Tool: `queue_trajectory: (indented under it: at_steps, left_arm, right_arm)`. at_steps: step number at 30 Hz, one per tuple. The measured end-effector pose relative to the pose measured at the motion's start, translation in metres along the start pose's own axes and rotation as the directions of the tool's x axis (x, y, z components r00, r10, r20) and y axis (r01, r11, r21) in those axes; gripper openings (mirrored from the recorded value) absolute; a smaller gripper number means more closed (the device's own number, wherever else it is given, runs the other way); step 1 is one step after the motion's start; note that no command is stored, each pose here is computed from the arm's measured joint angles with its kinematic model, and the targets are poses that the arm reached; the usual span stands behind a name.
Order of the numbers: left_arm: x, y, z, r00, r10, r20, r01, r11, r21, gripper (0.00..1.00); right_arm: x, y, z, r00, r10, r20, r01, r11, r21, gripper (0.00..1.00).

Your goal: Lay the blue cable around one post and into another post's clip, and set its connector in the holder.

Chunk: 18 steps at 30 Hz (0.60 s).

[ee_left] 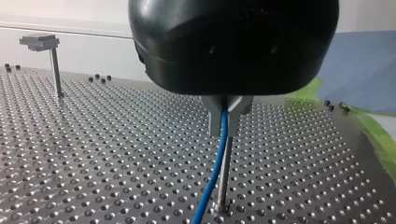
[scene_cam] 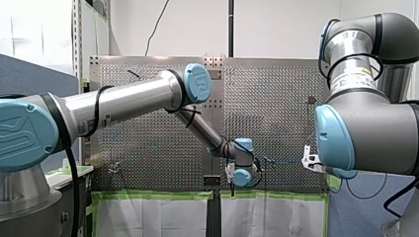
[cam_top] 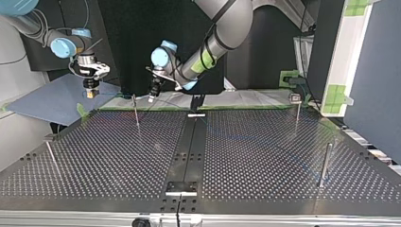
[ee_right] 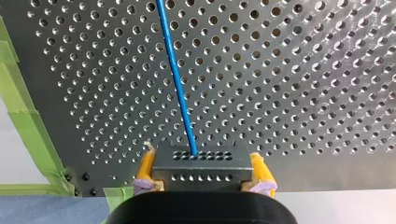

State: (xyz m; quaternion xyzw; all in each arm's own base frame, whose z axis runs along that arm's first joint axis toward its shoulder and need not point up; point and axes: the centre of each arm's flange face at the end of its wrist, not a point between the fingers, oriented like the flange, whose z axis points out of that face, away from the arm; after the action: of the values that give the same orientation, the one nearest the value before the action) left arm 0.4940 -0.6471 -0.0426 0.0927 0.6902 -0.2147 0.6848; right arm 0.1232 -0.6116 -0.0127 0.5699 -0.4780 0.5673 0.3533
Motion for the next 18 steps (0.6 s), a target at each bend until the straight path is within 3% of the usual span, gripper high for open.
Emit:
queue_trajectory:
  at_steps: [14,18]
  left_arm:
    - [-0.001,-0.007,0.0,0.9998,-0.015,0.01,0.015,0.9996,0.026,0.0]
    - [0.009,-0.005,0.003,0.9999,-0.014,-0.007,0.014,0.9997,0.022,0.0]
  right_arm:
    - [0.0,-0.005,0.001,1.0,-0.005,-0.002,0.005,0.9999,0.01,0.0]
    - [0.0,-0.006,0.001,1.0,-0.004,-0.003,0.004,0.9999,0.01,0.0]
